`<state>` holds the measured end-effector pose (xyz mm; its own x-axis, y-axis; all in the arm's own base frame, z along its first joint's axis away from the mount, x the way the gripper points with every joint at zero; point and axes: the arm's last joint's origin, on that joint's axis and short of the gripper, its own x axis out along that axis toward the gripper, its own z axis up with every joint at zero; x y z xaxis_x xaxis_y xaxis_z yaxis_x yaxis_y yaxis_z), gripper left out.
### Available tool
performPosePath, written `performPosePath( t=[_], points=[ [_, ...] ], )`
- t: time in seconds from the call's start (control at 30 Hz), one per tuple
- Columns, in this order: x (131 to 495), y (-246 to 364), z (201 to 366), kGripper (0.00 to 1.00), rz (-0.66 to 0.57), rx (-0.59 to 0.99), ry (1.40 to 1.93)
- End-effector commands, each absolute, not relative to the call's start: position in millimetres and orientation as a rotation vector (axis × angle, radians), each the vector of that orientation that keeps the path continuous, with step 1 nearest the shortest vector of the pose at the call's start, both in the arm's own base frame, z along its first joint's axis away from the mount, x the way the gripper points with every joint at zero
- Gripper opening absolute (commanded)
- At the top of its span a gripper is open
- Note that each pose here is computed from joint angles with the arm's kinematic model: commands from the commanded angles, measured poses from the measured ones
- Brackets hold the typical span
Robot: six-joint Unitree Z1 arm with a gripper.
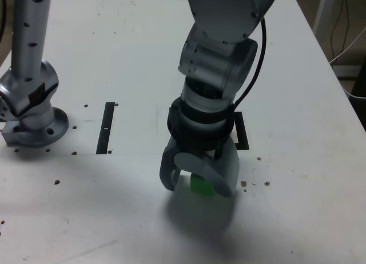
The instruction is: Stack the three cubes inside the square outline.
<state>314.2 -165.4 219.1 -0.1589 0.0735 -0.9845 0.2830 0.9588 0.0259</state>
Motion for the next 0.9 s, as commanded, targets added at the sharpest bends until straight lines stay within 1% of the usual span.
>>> performPosePath(
  t=[0.0,0.1,0.33,0.6,0.7,0.87],
  points=[
    [316.1,-164.8,216.5,0.64,-0.184,0.273,1.724],
    [318.2,-165.6,215.9,0.6,-0.185,0.271,1.706],
    [321.9,-167.1,211.5,0.6,-0.2,0.278,1.671],
    [321.1,-162.9,207.8,0.59,-0.173,0.306,1.673],
    [321.0,-160.9,207.0,0.54,-0.16,0.318,1.676],
    [321.6,-160.3,207.0,0.39,-0.155,0.321,1.672]
  ],
)
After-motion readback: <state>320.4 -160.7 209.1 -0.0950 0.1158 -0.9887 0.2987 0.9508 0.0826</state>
